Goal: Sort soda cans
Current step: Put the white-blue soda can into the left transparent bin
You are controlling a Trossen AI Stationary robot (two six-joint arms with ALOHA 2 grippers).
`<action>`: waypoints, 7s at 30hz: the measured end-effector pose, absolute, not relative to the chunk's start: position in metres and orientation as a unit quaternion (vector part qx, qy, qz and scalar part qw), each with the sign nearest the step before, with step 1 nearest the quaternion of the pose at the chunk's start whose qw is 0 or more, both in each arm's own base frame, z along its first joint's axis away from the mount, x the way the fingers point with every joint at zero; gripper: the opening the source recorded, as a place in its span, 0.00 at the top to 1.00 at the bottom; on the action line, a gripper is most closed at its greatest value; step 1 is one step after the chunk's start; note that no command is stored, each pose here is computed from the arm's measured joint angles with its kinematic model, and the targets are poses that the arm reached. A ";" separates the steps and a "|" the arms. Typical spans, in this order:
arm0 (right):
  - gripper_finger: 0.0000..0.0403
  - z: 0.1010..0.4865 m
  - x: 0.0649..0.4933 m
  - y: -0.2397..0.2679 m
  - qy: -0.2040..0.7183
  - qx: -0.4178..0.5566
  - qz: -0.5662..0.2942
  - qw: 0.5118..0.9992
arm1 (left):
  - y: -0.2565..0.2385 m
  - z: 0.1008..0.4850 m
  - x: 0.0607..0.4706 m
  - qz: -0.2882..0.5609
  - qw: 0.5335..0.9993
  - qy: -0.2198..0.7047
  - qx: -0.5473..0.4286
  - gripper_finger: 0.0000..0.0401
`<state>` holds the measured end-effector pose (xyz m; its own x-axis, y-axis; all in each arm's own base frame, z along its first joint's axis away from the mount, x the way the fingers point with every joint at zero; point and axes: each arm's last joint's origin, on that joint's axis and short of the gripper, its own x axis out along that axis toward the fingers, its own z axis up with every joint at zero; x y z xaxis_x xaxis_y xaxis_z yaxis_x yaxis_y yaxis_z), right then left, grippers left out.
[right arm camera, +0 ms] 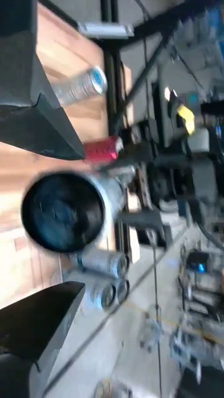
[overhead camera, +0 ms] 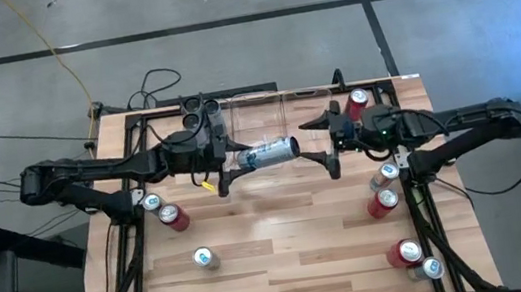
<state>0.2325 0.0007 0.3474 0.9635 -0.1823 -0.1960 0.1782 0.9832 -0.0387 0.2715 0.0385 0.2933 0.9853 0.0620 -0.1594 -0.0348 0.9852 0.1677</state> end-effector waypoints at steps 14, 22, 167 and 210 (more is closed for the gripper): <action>0.02 0.334 0.253 -0.014 0.107 0.024 -0.097 0.989 | 0.038 0.295 0.272 0.017 0.994 0.072 0.082 0.40; 0.06 0.332 0.259 -0.019 0.107 0.045 -0.036 0.993 | 0.037 0.295 0.272 0.005 0.994 0.071 0.082 0.40; 0.20 0.247 0.484 -0.191 0.433 0.052 -0.061 0.898 | 0.030 0.326 0.129 0.256 0.959 0.114 0.030 0.24; 0.66 0.227 0.492 -0.184 0.434 0.048 -0.046 0.898 | 0.030 0.325 0.129 0.261 0.958 0.113 0.020 0.24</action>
<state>0.4920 -0.1844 0.2274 0.6183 -0.0415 -0.7848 0.1245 0.9912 0.0457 0.1290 0.0302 0.3254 0.8381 0.5053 -0.2056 -0.4963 0.8627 0.0971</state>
